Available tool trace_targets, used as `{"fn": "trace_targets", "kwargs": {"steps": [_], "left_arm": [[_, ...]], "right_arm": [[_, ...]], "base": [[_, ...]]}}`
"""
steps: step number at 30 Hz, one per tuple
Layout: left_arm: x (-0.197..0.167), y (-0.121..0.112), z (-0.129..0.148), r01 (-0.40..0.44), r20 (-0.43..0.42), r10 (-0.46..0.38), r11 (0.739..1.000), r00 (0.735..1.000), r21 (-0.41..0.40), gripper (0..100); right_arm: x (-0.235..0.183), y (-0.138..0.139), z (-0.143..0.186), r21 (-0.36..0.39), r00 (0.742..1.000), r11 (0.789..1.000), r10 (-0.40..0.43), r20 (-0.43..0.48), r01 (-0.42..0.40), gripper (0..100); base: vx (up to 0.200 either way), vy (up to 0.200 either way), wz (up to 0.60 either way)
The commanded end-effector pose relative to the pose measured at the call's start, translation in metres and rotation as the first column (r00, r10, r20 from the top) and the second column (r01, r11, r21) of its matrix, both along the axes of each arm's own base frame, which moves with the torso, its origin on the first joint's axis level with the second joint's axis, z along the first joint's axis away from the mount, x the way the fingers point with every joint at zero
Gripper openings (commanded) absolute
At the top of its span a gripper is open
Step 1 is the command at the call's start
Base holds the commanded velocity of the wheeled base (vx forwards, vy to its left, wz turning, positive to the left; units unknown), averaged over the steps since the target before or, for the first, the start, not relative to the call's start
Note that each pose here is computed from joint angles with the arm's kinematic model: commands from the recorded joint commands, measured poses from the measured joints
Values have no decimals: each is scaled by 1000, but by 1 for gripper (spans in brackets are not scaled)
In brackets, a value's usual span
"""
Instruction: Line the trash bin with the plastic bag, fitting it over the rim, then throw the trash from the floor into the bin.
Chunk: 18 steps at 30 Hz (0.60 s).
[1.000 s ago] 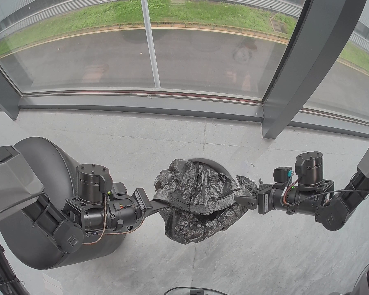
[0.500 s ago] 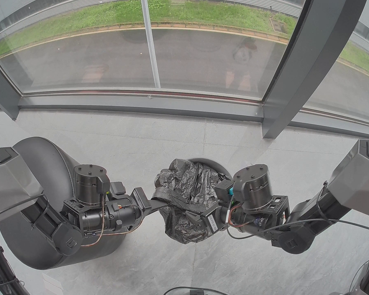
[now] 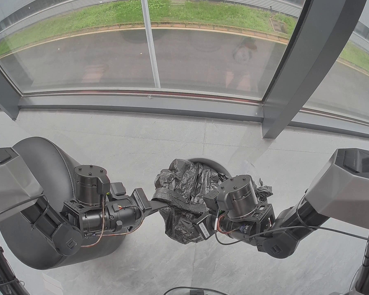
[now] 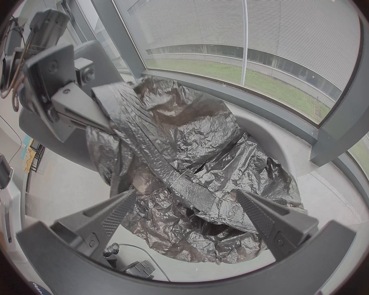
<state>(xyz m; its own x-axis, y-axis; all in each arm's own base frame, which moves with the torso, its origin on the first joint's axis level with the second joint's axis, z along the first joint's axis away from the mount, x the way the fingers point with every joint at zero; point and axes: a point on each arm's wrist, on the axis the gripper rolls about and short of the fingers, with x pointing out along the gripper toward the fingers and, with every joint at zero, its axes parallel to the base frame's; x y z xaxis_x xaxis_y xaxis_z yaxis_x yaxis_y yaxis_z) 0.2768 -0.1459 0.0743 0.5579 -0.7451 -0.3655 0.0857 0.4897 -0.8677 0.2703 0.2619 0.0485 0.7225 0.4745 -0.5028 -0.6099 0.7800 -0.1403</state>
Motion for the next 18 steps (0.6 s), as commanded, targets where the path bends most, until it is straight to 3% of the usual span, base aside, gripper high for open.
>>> {"fn": "trace_targets", "kwargs": {"steps": [1,14,15,18], "left_arm": [[0,0,0,0,0,0,1000,1000,0,0],[0,0,0,0,-2,0,1000,1000,0,0],[0,0,0,0,0,0,1000,1000,0,0],[0,0,0,0,1,0,1000,1000,-1,0]], "right_arm": [[7,3,-16,-20,1000,1000,-7,-21,7,100],[31,-8,-18,-19,999,998,-51,-1,51,100],[32,-8,-18,-17,999,999,-52,0,52,0],[32,-7,-16,-11,999,999,-50,3,50,0]], "base": [[0,0,0],[0,0,0],[0,0,0],[0,0,0]]}}
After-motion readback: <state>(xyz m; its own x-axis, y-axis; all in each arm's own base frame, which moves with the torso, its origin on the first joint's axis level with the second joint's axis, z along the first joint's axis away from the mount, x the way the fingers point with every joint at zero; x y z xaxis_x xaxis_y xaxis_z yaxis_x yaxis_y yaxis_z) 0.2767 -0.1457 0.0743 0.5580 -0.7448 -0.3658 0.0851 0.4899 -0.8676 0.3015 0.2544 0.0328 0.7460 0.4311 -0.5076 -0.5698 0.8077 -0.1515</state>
